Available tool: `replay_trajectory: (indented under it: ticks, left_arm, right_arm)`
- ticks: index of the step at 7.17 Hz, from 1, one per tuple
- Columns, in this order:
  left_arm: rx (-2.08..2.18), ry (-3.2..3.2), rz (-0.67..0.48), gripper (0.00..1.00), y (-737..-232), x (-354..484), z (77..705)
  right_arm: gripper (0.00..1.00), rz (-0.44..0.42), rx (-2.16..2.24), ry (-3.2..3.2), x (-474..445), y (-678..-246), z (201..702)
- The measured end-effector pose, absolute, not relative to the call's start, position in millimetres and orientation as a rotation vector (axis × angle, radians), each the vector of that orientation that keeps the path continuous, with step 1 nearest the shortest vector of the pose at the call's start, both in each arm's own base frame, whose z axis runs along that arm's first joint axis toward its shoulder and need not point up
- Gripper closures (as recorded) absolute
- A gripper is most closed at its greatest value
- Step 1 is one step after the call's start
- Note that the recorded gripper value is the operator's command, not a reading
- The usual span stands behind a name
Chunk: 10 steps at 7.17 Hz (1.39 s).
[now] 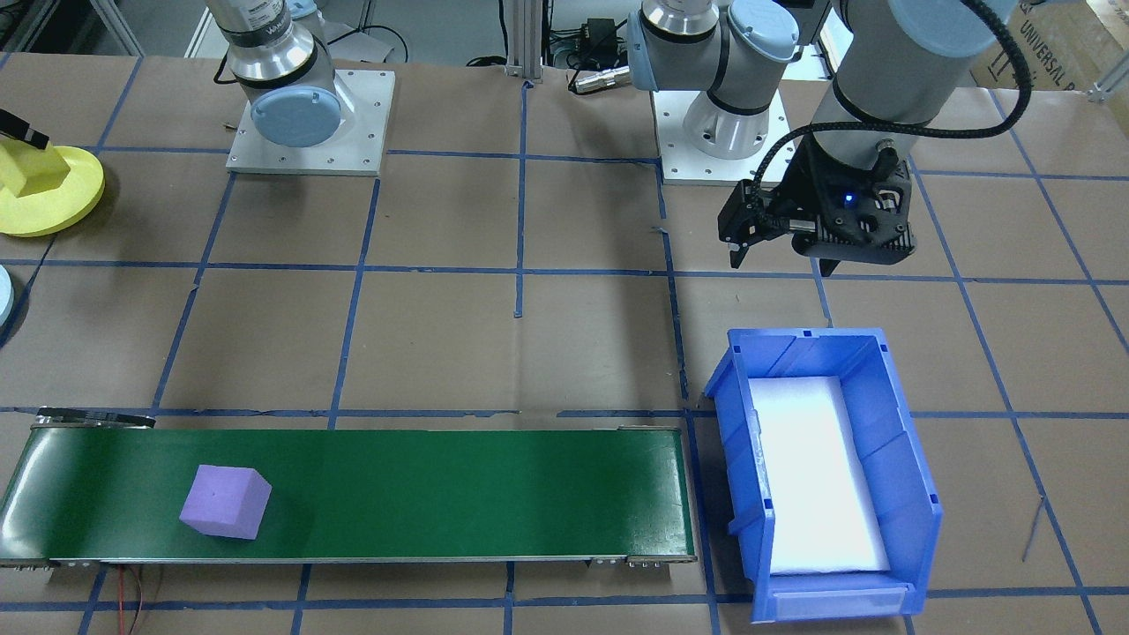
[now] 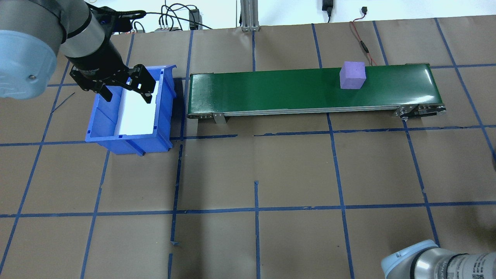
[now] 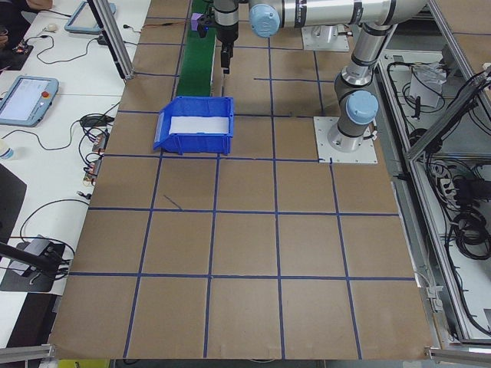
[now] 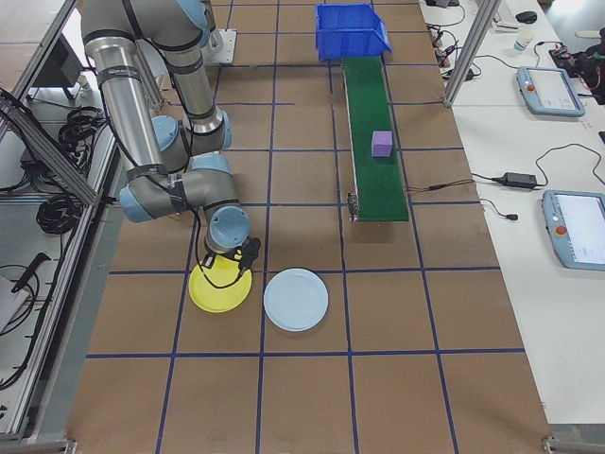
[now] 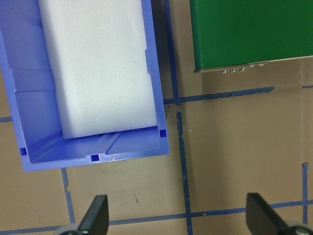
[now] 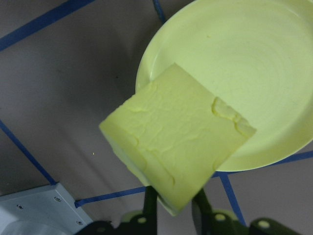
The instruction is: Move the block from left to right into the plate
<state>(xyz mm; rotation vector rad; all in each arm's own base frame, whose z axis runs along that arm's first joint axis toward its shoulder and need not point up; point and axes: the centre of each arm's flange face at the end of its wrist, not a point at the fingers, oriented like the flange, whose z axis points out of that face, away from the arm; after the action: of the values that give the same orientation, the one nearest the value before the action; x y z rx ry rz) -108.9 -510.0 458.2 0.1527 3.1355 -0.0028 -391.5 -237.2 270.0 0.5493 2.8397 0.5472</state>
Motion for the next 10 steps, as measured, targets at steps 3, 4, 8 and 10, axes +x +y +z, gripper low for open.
replay_trajectory:
  ticks: [3, 4, 8, 10]
  left_arm:
    - [0.152, 3.135, -0.005, 0.00, -510, -109, 458]
    - [0.152, 3.135, -0.005, 0.00, -510, -109, 458]
    - [0.152, 3.136, -0.003, 0.00, -510, -109, 458]
    - [0.150, 3.135, -0.002, 0.00, -510, -108, 458]
  right_arm:
    - [0.26, 0.526, 0.574, 2.849, -413, -240, 277]
    - [0.26, 0.523, 0.551, 2.864, -412, -250, 285]
    - [0.26, 0.327, 0.142, 3.029, -359, -426, 351]
    - [0.26, 0.196, 0.051, 3.042, -317, -507, 327]
